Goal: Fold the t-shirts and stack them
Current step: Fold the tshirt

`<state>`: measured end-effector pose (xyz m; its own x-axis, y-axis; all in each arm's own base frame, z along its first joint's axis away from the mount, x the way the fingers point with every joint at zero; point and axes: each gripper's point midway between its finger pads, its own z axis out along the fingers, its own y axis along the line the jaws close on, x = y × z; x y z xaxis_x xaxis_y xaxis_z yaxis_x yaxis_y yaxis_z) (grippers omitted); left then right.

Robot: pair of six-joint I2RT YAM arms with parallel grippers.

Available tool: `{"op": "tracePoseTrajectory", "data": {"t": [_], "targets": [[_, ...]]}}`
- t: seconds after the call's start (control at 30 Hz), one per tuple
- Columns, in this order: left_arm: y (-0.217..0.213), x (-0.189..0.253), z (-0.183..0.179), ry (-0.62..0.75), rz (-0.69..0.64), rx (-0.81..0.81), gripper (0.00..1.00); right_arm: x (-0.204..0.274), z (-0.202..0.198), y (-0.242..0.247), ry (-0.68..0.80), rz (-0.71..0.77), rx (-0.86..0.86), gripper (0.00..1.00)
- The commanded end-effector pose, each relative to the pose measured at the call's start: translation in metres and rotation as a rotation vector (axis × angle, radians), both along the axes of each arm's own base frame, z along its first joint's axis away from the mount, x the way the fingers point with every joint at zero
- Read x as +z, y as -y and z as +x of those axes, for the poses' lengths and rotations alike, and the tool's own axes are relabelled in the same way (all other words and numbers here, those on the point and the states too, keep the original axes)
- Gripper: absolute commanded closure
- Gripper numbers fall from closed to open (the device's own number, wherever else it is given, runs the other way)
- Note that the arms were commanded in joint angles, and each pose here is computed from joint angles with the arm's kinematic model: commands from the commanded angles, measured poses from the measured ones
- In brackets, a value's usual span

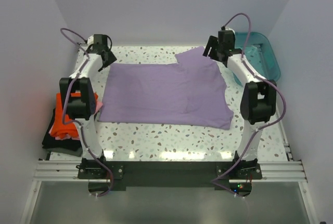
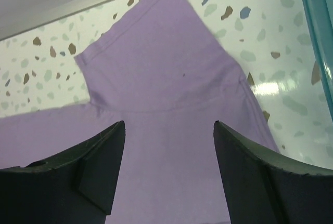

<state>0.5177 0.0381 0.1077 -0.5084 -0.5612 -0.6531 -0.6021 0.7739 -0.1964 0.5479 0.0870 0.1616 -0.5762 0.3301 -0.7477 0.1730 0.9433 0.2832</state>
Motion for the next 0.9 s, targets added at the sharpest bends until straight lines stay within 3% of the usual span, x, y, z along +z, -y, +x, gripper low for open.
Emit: {"op": "tracePoseTrajectory", "data": {"t": [0.0,0.33,0.87], "targets": [[0.000,0.004,0.039,0.035,0.116,-0.012,0.33,0.031,0.049,0.006,0.196,-0.025,-0.037,0.28],[-0.001,-0.034,0.088,0.072,0.143,-0.013,0.40,-0.013,0.088,-0.002,0.165,-0.093,0.027,0.36],[-0.002,-0.071,0.103,0.091,0.159,0.004,0.50,-0.060,0.100,0.007,0.100,-0.181,0.056,0.37]]}}
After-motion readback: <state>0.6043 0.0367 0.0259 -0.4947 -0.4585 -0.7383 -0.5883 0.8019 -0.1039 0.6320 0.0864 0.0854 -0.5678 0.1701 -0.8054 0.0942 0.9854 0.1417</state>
